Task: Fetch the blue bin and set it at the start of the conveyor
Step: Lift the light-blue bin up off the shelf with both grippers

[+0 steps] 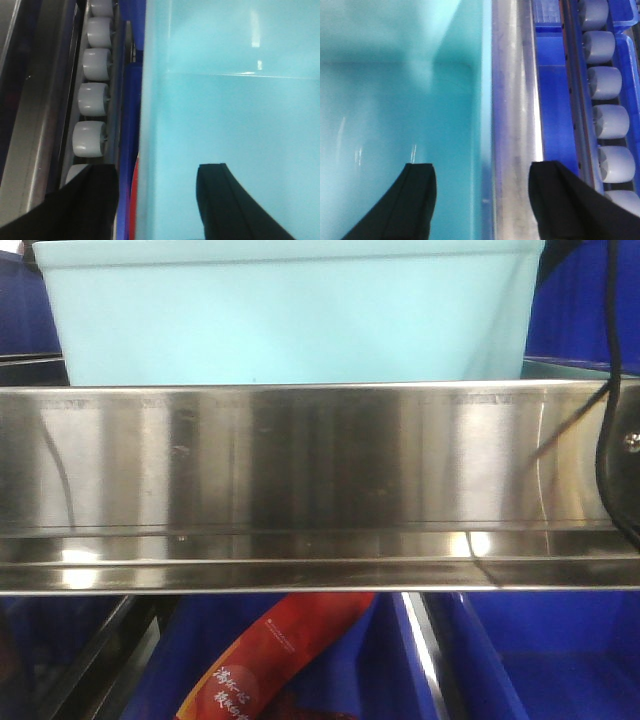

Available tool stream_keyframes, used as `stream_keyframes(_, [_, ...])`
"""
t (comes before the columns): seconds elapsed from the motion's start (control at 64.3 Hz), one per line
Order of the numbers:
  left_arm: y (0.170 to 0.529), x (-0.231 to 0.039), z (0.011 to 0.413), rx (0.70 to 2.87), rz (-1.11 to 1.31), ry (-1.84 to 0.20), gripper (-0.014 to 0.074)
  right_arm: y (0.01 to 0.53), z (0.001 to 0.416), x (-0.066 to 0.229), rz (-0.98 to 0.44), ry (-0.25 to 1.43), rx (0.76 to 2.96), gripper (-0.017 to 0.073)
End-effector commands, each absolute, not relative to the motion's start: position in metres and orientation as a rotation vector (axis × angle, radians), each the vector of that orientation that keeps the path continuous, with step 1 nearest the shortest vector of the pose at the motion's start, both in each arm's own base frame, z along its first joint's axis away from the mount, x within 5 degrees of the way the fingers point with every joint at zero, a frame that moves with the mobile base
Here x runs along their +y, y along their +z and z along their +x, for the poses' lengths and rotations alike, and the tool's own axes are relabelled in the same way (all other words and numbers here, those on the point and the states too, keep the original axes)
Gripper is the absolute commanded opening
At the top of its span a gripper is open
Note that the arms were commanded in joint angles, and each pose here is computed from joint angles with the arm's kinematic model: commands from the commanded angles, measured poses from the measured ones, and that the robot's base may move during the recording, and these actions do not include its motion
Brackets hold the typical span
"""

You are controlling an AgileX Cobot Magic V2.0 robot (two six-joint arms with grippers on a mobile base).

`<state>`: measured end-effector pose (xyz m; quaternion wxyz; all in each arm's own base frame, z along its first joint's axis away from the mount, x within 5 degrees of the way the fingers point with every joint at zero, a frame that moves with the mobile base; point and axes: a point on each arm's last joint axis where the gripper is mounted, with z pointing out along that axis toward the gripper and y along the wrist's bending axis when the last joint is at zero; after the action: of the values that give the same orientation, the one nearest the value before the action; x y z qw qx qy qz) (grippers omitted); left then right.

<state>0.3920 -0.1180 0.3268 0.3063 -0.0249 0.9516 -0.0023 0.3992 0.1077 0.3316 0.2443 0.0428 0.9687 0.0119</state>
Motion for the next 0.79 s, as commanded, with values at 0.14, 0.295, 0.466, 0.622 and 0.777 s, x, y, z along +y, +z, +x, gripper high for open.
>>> stream_keyframes(0.14, [0.3338,-0.1141,0.3895,2.509,-0.074,0.002,0.0253,0.3357,0.3989,0.1074,0.104,0.028,2.634,0.0307])
stream_keyframes(0.295, [0.3336,-0.1139,0.3892,2.514,-0.075,0.005,0.0253,0.3357,0.3989,0.1074,0.104,0.028,2.634,0.0307])
stream_keyframes(0.466, [0.3336,-0.1139,0.3892,2.513,-0.078,0.004,0.0216,0.3355,0.3985,0.1072,0.105,0.025,2.639,0.0245])
stream_keyframes(0.622, [0.3336,-0.1139,0.3892,2.513,-0.089,0.000,0.0042,0.3355,0.3985,0.1072,0.105,0.025,2.639,-0.0020])
stream_keyframes(0.777, [0.3336,-0.1139,0.3892,2.513,-0.089,0.000,-0.0111,0.3355,0.3985,0.1072,0.105,0.025,2.639,-0.0163])
